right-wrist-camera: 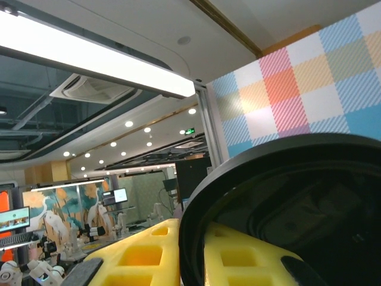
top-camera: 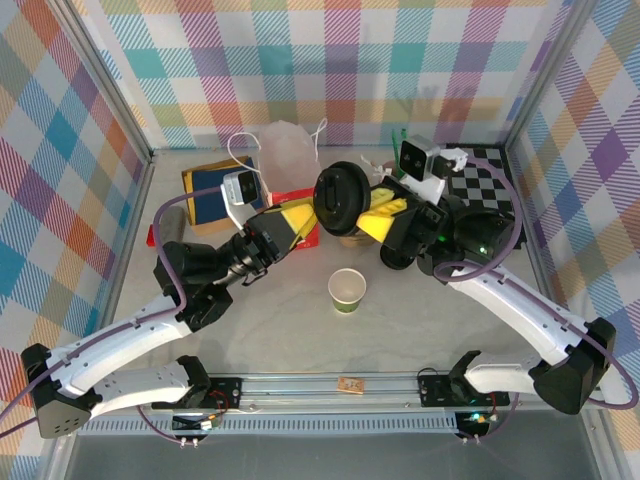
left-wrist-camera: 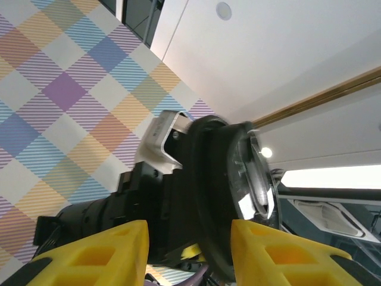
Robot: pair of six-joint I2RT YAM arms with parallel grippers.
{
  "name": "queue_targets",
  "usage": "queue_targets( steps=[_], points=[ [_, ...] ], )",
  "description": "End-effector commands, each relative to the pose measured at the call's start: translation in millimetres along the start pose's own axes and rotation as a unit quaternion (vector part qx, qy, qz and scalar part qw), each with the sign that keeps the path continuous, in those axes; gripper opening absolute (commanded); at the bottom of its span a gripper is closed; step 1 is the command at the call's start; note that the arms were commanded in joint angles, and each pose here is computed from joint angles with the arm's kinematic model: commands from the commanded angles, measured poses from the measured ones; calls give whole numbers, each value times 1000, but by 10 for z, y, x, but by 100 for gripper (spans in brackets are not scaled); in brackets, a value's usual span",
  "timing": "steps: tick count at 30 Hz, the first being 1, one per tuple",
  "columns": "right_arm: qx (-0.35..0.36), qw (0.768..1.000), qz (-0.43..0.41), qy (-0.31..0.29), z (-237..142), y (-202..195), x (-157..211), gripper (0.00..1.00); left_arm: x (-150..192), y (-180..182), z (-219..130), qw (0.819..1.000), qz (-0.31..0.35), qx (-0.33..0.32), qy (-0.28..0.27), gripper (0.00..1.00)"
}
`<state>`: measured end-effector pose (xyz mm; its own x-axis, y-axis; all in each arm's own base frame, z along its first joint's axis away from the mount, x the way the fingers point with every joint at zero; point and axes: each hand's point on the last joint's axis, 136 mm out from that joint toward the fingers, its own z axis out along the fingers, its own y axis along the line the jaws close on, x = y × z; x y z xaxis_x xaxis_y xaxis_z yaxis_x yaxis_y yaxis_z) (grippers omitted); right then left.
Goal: Pack the takeout coffee
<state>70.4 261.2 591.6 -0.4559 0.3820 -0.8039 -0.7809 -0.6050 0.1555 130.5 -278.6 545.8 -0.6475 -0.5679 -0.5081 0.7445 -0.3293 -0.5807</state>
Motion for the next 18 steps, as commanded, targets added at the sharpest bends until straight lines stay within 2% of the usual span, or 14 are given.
queue_targets(
  steps=[1,18],
  points=[
    [-34,999,-43,-2,60,227,-76,14,-68,-252,11,999,-1,45,-10,41],
    [-32,999,-38,1,69,141,-26,14,-73,-340,9,998,-8,66,-9,39]
  ],
)
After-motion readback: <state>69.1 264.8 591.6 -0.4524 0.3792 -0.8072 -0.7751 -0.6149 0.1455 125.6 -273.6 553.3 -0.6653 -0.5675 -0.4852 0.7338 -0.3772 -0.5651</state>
